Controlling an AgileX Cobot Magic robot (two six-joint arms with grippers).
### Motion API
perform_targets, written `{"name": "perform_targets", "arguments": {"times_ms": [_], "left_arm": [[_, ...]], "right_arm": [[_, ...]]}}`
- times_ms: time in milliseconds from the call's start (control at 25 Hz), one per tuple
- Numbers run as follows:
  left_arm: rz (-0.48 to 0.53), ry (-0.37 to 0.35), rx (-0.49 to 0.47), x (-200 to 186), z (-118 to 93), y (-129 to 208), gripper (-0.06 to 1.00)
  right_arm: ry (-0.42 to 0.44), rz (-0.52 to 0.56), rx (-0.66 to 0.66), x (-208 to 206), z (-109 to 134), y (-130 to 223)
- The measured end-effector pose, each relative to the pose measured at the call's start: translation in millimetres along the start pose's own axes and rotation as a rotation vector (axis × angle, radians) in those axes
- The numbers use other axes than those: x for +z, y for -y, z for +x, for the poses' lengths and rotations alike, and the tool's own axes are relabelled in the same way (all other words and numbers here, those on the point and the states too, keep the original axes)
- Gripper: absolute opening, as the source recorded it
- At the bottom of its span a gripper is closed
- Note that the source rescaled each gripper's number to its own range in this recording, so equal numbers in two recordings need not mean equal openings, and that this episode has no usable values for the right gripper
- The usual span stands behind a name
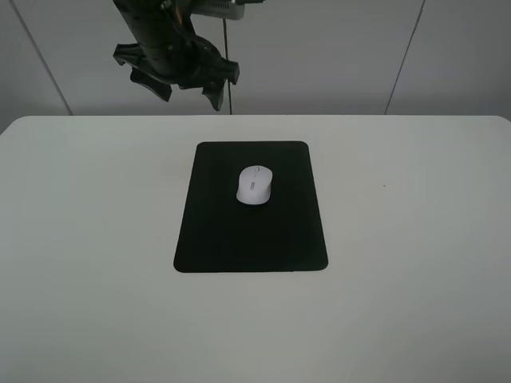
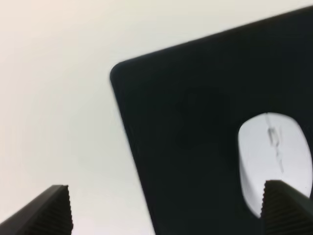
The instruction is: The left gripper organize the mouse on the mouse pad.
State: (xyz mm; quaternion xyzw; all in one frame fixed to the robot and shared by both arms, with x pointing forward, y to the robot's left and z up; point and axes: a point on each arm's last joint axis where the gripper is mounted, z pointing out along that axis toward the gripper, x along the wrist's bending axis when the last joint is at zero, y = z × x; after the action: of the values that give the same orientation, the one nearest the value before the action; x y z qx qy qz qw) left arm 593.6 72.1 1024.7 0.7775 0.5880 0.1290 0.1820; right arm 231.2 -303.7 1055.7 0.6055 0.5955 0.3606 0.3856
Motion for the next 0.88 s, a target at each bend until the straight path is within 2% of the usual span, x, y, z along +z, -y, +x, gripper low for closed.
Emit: {"name": "perform_targets", "arguments": {"times_ms": [200, 360, 600, 680, 880], "left_arm": [[0.003, 0.016, -0.028, -24, 11, 3, 1.0], [-0.021, 0.013, -0.061, -43, 40, 19, 1.0], [-0.026, -0.034, -0.183, -78, 96, 71, 1.0], [-0.062, -0.046, -0.222, -99, 111, 89, 1.0], [-0.176, -0.07, -0.281, -147, 131, 139, 1.0]], "right_arm": [[0.002, 0.0, -0.001, 0, 0, 0], [0.002, 0.0, -0.001, 0, 0, 0], [0.002, 0.0, -0.001, 0, 0, 0], [0.002, 0.0, -0.001, 0, 0, 0], [0.002, 0.0, -0.001, 0, 0, 0]]}}
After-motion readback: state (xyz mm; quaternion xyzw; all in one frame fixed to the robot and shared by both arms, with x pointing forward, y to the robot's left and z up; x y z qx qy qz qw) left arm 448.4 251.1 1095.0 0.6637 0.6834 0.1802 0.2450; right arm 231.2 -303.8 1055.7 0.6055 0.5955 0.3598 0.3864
